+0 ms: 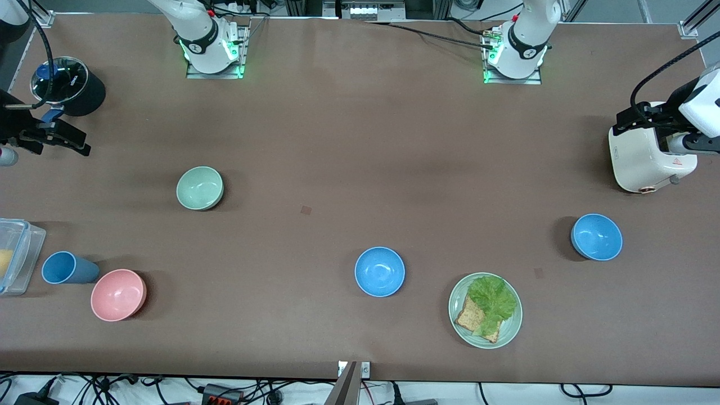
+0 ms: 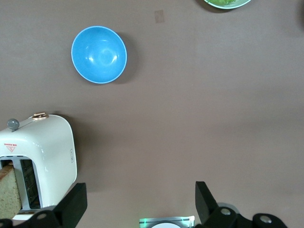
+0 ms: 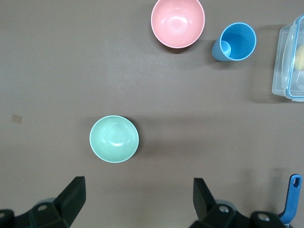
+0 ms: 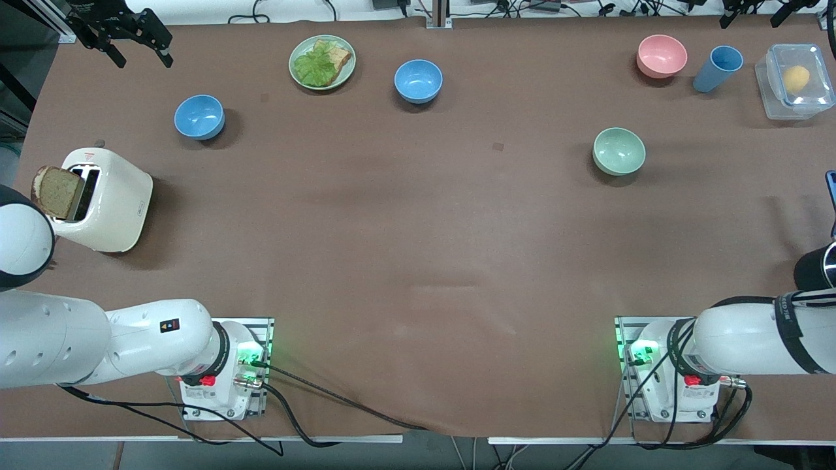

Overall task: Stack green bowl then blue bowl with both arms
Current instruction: 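Reach the right gripper toward the mint-green bowl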

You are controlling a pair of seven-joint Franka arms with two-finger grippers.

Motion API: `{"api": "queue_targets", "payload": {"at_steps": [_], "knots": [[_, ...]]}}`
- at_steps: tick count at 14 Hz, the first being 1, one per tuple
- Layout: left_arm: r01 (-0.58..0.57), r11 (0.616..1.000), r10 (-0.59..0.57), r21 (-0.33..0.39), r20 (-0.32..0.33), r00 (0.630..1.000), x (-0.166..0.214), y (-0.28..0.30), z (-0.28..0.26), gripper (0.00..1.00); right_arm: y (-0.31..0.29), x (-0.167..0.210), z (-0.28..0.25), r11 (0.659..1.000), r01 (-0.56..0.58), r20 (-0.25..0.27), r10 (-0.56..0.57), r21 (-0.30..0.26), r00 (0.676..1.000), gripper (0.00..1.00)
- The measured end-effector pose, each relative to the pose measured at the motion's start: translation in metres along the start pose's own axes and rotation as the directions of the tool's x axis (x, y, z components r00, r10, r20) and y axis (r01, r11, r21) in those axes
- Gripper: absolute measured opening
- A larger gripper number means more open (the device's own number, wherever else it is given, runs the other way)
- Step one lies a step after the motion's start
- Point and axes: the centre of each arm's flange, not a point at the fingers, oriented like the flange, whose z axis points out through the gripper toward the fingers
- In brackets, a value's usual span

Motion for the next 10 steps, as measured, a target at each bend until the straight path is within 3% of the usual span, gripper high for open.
{"api": "queue_targets", "payload": {"at_steps": [6,10], "knots": [[-0.004,1.0,0.004,-0.004,0.01,1.0,0.003,-0.003,0.005,1.0,0.0,0.0,0.005,1.0,0.0,0.01,0.0,0.0,1.0,1.0],[0.013,1.0,-0.013,-0.013,0.033,0.999,0.008,-0.016,0.017,1.0,-0.012,0.013,0.074,1.0,0.021,0.041,-0.021,-0.001,0.999,1.0]]}}
